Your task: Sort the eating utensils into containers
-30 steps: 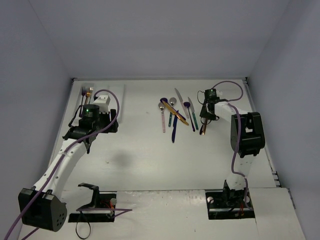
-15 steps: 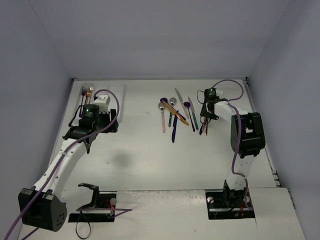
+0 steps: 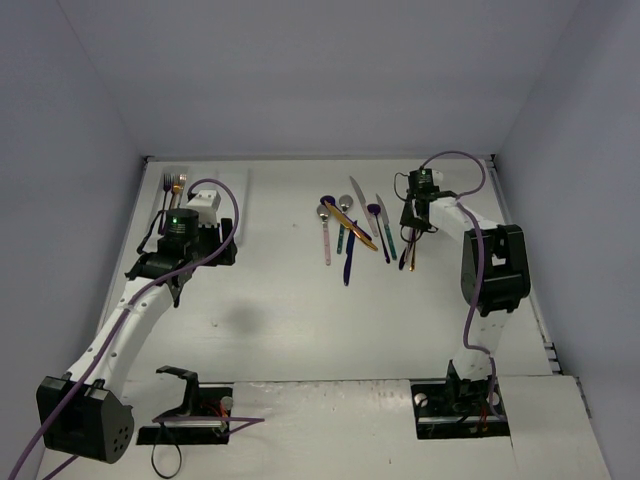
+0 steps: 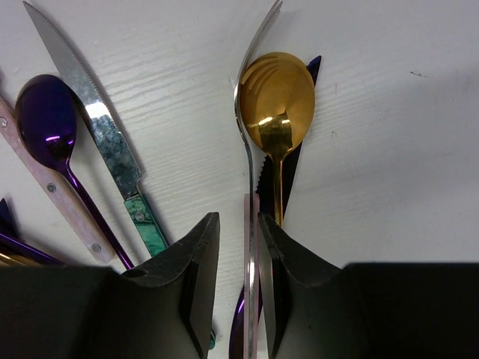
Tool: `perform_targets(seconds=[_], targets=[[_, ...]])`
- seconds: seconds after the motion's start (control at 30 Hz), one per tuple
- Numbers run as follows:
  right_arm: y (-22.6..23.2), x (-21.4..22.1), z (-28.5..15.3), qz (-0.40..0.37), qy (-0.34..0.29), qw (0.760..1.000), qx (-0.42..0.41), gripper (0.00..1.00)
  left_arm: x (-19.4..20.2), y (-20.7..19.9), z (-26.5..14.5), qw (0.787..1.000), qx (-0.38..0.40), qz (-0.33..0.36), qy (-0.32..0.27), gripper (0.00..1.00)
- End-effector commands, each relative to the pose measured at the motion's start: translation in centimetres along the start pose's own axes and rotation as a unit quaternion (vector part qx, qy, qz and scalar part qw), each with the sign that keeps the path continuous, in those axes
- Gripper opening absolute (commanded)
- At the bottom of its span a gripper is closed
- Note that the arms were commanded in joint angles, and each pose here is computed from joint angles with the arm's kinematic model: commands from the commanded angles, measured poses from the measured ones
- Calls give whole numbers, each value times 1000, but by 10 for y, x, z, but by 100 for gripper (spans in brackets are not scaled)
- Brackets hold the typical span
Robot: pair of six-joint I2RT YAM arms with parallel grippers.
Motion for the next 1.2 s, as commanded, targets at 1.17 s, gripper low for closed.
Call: perform_targets(seconds=[1.17], targets=[[-2, -3, 11, 3, -7, 1000, 17, 7, -33, -1, -6, 998, 8, 10, -54, 58]])
Point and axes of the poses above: each gripper's point midway between its finger pads, its own z axis out along the fingers, its own y axis along the line the jaws close on, x = y × z, the point moved 4 cm from there along -z, back along the fingers, and after that the axes turned 11 degrees about z, right-handed, at the moved point
